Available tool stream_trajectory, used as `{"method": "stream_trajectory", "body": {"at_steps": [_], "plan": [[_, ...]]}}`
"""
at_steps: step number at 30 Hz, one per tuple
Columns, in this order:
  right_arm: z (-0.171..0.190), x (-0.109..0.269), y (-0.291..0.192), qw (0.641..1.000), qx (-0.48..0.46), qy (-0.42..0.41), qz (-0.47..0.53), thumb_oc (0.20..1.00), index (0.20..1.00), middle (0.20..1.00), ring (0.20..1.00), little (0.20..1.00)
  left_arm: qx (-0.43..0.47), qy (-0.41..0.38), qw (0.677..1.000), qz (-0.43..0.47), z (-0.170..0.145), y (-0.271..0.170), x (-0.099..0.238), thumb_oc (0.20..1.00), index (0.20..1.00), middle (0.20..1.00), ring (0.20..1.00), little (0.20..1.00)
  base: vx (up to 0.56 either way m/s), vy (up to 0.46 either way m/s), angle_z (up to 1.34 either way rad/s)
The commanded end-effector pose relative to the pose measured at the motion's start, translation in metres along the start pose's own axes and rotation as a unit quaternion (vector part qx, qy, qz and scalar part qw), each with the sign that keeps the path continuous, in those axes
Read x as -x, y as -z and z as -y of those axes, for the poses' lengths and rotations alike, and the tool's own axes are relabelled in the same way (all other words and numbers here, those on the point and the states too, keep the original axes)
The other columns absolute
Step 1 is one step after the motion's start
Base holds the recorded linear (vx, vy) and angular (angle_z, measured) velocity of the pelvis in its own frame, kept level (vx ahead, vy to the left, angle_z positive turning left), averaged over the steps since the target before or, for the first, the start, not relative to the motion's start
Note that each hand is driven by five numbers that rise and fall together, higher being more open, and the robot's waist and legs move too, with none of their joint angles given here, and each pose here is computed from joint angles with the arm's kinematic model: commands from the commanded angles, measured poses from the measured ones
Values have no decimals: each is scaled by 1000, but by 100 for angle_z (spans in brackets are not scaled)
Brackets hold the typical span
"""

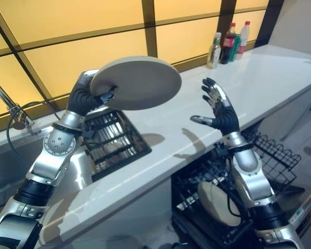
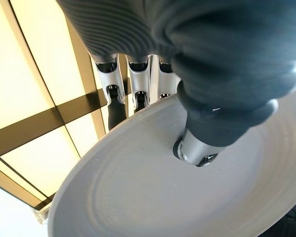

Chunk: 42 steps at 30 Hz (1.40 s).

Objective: Pick up plates and place into dishwasher.

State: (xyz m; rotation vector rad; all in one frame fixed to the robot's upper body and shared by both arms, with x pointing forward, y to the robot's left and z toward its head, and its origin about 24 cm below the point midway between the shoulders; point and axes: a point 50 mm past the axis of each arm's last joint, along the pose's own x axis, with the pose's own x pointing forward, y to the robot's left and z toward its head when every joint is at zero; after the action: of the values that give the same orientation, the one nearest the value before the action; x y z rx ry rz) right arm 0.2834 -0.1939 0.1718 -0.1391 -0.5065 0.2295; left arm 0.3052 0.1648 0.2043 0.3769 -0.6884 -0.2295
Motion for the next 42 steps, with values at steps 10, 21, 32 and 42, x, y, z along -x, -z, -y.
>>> {"method": "stream_trajectory", "body": {"at_steps": [10, 21, 32, 42], "plan": [[-23, -29, -30, 995, -52, -55, 62, 1000, 1000, 1000, 1000, 1000, 14, -10, 999, 44, 2, -12, -22, 200, 200, 200, 200, 200, -1, 1, 0], [-51, -47, -41, 989, -67, -109, 72, 1000, 1000, 1000, 1000, 1000, 33, 8, 998, 44, 17, -11, -25, 200, 200, 200, 200, 200, 0, 0, 0], [-63, -54, -49, 984, -105, -117, 89, 934, 934, 934, 934, 934, 46, 21, 998, 38, 27, -8, -24, 200, 200, 200, 200, 200, -1, 4, 3], [-73, -59, -53, 981, -87, -145, 92, 200, 200, 200, 200, 200, 68, 29, 996, 39, 36, -10, -27, 200, 200, 200, 200, 200, 0, 0, 0]]}}
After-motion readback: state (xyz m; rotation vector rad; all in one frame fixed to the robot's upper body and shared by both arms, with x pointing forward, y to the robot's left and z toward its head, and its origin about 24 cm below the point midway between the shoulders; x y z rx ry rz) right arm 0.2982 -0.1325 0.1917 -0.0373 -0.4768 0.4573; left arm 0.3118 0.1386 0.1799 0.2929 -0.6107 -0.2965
